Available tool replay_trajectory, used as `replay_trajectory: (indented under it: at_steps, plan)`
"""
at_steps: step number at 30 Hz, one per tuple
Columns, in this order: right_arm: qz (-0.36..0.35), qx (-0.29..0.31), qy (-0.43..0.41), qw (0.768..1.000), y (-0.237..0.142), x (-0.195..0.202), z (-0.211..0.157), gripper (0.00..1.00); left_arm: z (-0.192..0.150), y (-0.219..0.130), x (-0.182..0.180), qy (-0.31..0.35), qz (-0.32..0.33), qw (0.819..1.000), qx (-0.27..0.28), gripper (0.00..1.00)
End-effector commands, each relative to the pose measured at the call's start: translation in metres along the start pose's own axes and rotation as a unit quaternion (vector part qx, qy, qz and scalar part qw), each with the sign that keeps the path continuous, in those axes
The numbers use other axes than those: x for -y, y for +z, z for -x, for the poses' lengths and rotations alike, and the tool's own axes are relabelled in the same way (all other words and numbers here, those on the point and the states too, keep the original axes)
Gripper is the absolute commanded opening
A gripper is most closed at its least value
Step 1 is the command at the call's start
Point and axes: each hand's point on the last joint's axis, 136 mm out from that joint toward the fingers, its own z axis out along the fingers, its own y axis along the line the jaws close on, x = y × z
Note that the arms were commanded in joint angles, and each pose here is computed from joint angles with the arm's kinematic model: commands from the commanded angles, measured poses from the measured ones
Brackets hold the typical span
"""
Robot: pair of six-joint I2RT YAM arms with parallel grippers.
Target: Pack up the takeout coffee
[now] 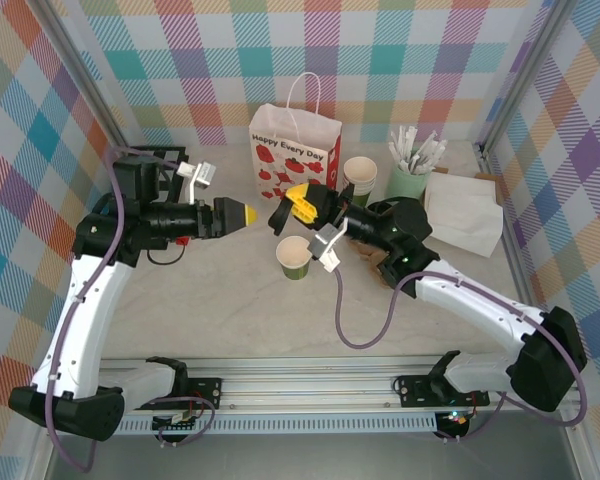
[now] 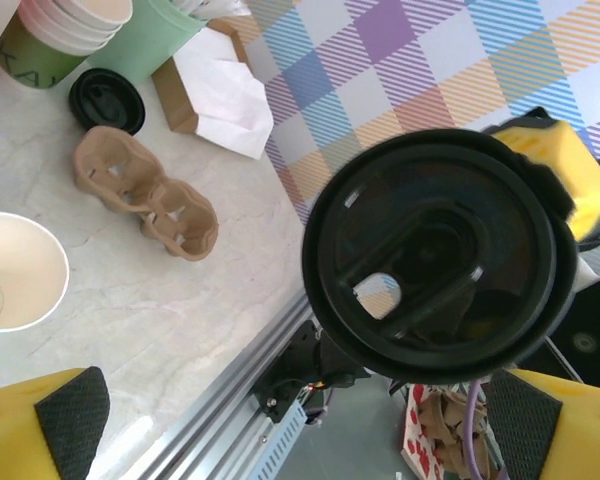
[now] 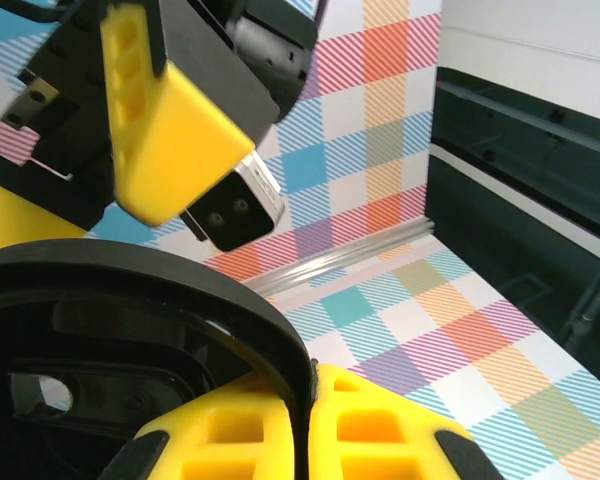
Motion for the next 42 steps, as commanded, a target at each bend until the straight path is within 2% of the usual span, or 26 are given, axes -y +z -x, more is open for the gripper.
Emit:
replay_trajectory:
  at_steps: [1, 6, 10, 12, 17, 19, 23, 27, 34, 38, 42]
  plan:
    - [-0.067, 0.033, 0.002, 0.997, 0.002, 0.039, 0.014, 0.00, 0.010, -0.001, 0.016, -0.015, -0.048, 0.999, 0.006, 0.97]
    - [-0.106, 0.052, 0.009, 0.993, 0.004, 0.062, 0.020, 0.00, 0.025, -0.005, 0.030, -0.032, -0.067, 0.997, 0.025, 0.97]
    - [-0.129, 0.059, -0.004, 0.990, 0.003, 0.065, 0.020, 0.00, 0.041, -0.006, 0.039, -0.056, -0.086, 0.994, 0.044, 0.98]
    - [-0.127, 0.063, -0.021, 0.990, 0.004, 0.063, 0.022, 0.00, 0.044, -0.003, 0.038, -0.073, -0.097, 0.992, 0.036, 0.97]
    - [-0.117, 0.083, -0.058, 0.988, 0.009, 0.055, 0.034, 0.00, 0.038, -0.002, 0.048, -0.070, -0.123, 0.990, -0.004, 0.87]
    - [-0.115, 0.091, -0.068, 0.987, 0.014, 0.051, 0.039, 0.00, 0.031, -0.005, 0.055, -0.059, -0.132, 0.989, -0.022, 0.77]
    - [-0.110, 0.105, -0.091, 0.984, 0.021, 0.046, 0.044, 0.00, 0.021, -0.007, 0.063, -0.054, -0.148, 0.986, -0.055, 0.69]
    - [-0.097, 0.112, -0.116, 0.982, 0.026, 0.041, 0.047, 0.00, 0.014, -0.007, 0.062, -0.057, -0.150, 0.984, -0.071, 0.52]
    - [-0.079, 0.133, -0.163, 0.975, 0.028, 0.041, 0.057, 0.00, 0.001, -0.010, 0.060, -0.053, -0.134, 0.986, -0.082, 0.61]
    - [-0.064, 0.146, -0.175, 0.971, 0.029, 0.040, 0.063, 0.00, 0.004, -0.006, 0.056, -0.064, -0.142, 0.984, -0.090, 0.48]
    - [-0.056, 0.152, -0.184, 0.969, 0.031, 0.039, 0.064, 0.00, 0.005, -0.005, 0.057, -0.060, -0.147, 0.983, -0.090, 0.44]
